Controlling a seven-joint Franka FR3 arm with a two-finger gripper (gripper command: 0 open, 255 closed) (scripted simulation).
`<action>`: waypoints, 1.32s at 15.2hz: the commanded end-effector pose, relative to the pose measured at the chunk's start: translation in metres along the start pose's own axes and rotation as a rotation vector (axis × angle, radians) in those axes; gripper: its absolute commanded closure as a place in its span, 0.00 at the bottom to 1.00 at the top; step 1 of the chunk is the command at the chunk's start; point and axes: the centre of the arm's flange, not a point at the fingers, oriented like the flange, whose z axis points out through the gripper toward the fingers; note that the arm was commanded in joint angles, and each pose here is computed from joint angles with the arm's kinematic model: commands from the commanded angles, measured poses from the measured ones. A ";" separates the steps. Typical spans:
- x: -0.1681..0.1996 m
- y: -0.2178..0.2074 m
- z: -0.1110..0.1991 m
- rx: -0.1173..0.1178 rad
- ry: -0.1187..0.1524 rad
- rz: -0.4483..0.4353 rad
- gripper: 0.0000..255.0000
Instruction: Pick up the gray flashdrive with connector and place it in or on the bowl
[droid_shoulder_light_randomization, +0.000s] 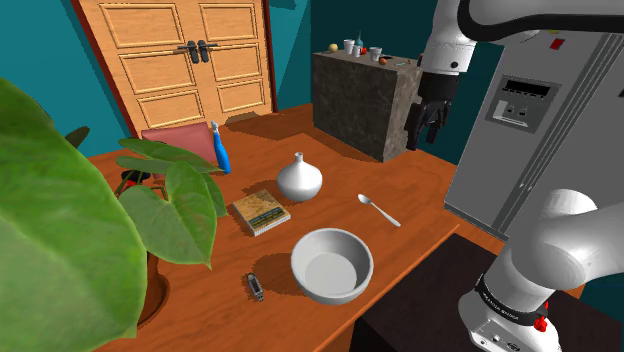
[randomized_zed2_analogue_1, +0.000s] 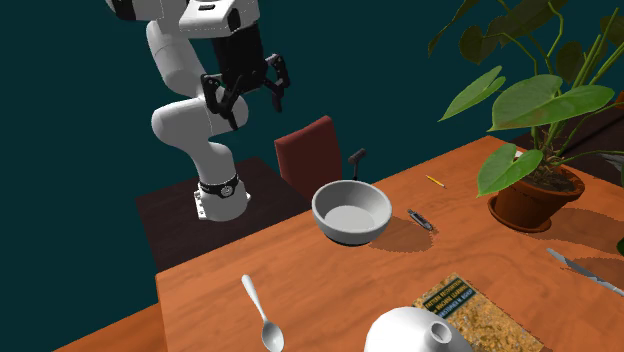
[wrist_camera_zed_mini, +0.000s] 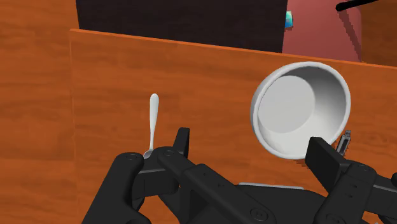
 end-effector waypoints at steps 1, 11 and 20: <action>0.000 0.000 0.000 0.000 0.000 0.000 0.00; 0.035 -0.098 0.085 -0.028 0.016 0.034 0.00; 0.071 -0.183 0.164 -0.053 0.030 0.065 0.00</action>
